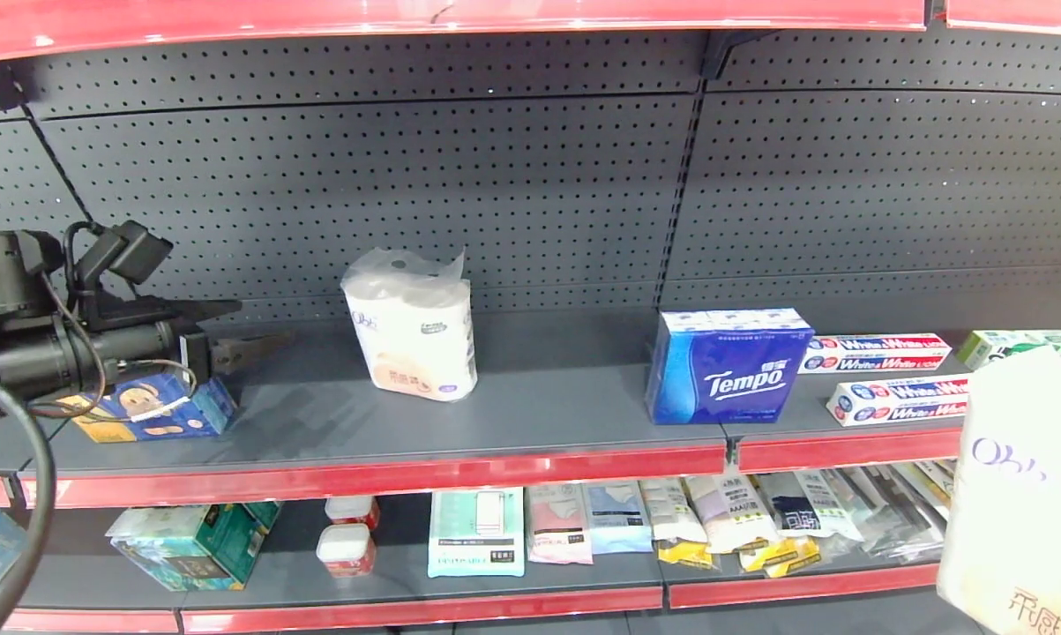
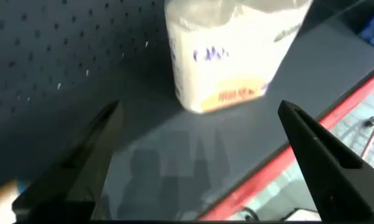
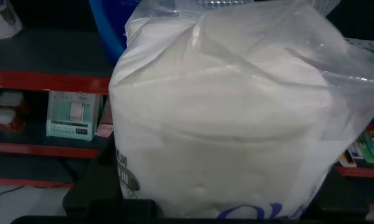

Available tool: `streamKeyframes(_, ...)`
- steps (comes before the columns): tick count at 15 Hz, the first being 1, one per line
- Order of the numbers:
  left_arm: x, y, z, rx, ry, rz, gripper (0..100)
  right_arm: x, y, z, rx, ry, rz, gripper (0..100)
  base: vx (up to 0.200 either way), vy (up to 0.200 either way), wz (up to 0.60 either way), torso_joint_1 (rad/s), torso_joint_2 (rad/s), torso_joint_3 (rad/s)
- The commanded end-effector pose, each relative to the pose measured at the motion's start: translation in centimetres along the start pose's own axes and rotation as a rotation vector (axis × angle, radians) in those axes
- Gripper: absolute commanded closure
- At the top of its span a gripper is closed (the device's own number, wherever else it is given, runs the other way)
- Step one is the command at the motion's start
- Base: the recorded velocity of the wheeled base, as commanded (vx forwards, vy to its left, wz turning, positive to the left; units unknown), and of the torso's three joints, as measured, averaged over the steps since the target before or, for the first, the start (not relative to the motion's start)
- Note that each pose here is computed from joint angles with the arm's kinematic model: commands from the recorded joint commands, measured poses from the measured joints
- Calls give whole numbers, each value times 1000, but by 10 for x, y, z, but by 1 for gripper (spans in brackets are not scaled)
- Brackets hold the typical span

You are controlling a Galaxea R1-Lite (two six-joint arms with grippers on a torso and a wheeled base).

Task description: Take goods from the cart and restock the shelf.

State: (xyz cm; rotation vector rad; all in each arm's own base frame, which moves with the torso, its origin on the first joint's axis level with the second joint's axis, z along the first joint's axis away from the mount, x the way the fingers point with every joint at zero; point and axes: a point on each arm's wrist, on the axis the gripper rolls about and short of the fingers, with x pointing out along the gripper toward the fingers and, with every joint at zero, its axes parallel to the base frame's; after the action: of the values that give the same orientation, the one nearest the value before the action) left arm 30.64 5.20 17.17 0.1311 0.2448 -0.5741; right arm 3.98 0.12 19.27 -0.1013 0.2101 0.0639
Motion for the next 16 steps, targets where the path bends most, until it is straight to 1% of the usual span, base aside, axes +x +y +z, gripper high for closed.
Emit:
streamKeyframes(1, 21, 13, -9, -3, 11, -42, 0, 3, 0, 0, 1, 18, -6, 100, 0, 0, 0, 0, 0, 0)
streamKeyframes(2, 25, 16, -12, -2, 18, -48, 0, 5, -1, 0, 2, 26, -8, 100, 0, 0, 0, 0, 0, 0)
streamKeyframes(4, 35, 23, -14, 11, 20, -52, 0, 7, -1, 0, 3, 38, -7, 100, 0, 0, 0, 0, 0, 0)
streamKeyframes(6, 47, 35, -14, 27, 11, -51, 0, 8, -1, 0, 3, 41, -13, 100, 0, 0, 0, 0, 0, 0)
streamKeyframes(8, 55, 39, -7, 41, -10, -75, 0, 8, -1, -2, 0, 47, -12, 100, 0, 0, 0, 0, 0, 0)
streamKeyframes(10, 62, 46, -3, 47, -16, -86, 0, 8, -1, -2, -10, 49, -12, 100, 0, 0, 0, 0, 0, 0)
streamKeyframes(12, 66, 51, 2, 37, -18, -113, 0, 10, -1, -2, -12, 55, -11, 100, 0, 0, 0, 0, 0, 0)
streamKeyframes(14, 67, 53, 6, 13, -8, -152, 0, 11, -1, -2, -16, 61, -11, 100, 0, 0, 0, 0, 0, 0)
streamKeyframes(15, 72, 57, 3, 8, -5, -161, 0, 11, -1, -2, -22, 60, -13, 100, 0, 0, 0, 0, 0, 0)
streamKeyframes(16, 74, 58, 2, 9, -8, -165, 0, 11, -1, -2, -23, 62, -13, 100, 0, 0, 0, 0, 0, 0)
